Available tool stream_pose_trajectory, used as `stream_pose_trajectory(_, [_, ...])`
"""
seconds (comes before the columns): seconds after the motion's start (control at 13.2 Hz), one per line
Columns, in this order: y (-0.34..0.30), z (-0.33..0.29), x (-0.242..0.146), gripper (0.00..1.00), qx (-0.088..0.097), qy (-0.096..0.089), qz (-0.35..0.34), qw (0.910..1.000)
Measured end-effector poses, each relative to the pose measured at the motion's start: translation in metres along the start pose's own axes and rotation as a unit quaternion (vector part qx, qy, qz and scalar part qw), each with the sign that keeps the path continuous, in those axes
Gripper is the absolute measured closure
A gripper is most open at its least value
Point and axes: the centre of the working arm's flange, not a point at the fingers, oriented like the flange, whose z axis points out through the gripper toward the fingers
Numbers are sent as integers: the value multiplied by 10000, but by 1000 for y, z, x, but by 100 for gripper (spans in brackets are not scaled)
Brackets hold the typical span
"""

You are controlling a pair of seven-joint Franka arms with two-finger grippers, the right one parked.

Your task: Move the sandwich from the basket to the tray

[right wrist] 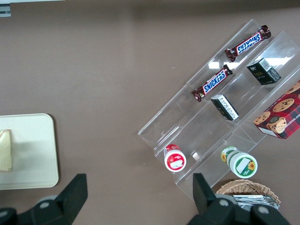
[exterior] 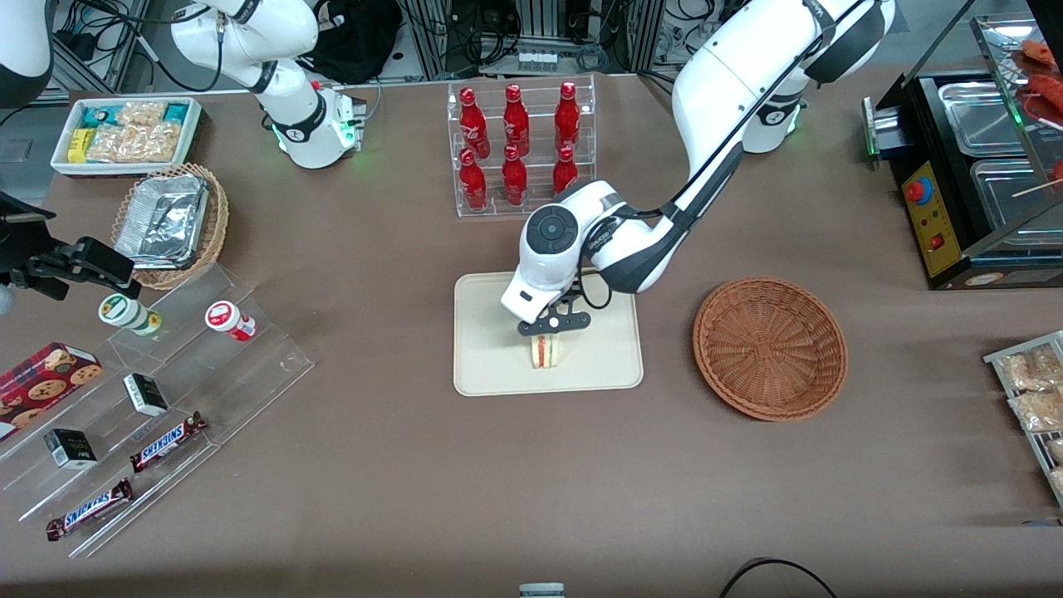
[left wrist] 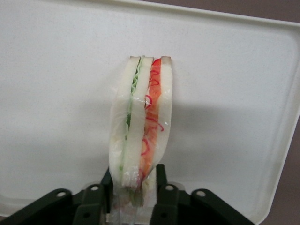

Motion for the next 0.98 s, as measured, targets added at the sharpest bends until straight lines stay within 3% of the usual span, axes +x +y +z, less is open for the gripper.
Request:
stream_pose_trajectory(0.23, [7,-29,6,21,-145,196,-93,9997])
stream_pose_trajectory(0.38, [5,-71,5,1,-60,319,-161,9993])
stream_pose_trajectory(0.83, [-76,-224,31,0,191,914,-1006,9905])
stream_pose_trajectory(0.98, [-117,-250,34,0,447,981,-1274,9860])
